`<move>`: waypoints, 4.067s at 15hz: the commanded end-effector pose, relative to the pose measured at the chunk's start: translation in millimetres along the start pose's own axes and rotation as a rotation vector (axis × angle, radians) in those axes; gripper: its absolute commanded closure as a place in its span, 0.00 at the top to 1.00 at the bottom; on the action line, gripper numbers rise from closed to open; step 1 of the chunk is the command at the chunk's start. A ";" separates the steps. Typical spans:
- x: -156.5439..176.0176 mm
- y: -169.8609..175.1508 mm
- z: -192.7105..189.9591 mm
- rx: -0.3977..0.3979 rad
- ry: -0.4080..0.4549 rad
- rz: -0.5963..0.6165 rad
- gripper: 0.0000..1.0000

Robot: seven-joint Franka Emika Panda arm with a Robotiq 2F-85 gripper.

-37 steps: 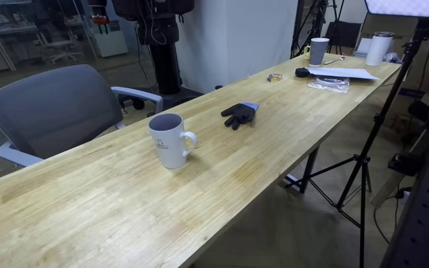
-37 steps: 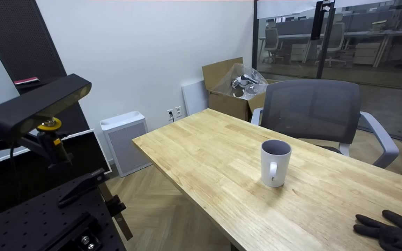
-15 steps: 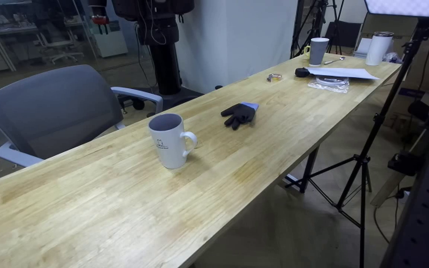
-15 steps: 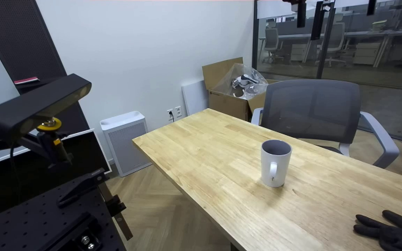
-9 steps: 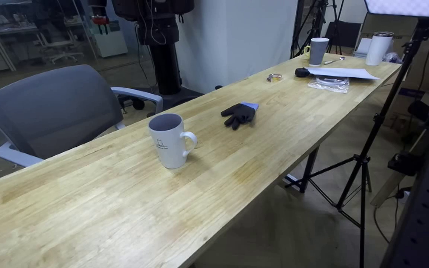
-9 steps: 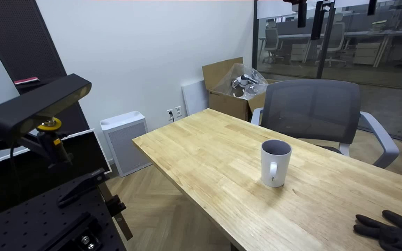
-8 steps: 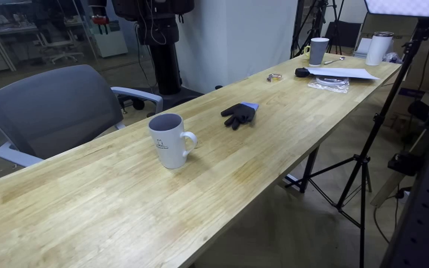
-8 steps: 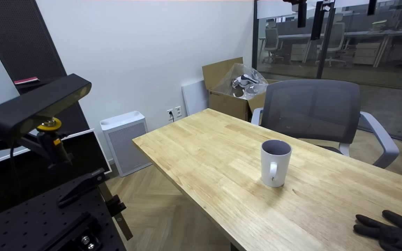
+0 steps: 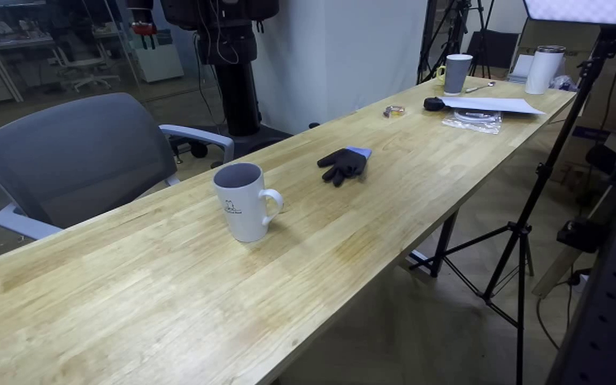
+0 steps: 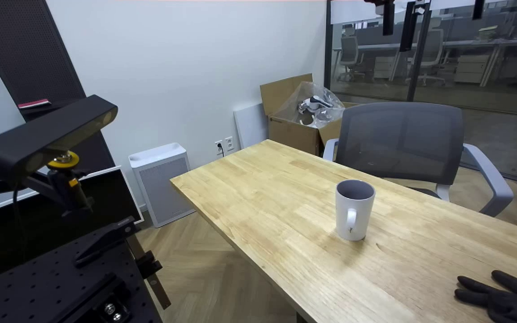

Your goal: Pick the cup and move it to the right on the table

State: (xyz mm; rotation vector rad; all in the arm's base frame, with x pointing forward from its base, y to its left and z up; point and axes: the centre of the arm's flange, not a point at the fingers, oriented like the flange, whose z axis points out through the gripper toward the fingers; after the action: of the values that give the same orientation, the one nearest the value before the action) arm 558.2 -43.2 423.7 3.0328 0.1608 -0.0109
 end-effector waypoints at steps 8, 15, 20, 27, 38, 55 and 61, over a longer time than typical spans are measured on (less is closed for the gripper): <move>33.5 -23.5 20.4 0.093 0.105 -0.026 1.00; 66.7 -27.3 55.3 0.104 0.117 -0.034 1.00; 80.6 -25.5 90.0 0.105 0.075 -0.028 1.00; 92.3 -30.6 126.6 0.102 0.029 -0.027 1.00; 93.0 -38.0 153.1 0.082 0.002 -0.063 1.00; 87.9 -51.1 208.2 0.094 -0.066 -0.069 1.00; 89.3 -54.9 239.3 0.097 -0.058 -0.042 1.00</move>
State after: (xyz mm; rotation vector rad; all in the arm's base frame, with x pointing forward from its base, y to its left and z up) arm 636.0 -7.0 185.3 3.1145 0.2751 -0.1494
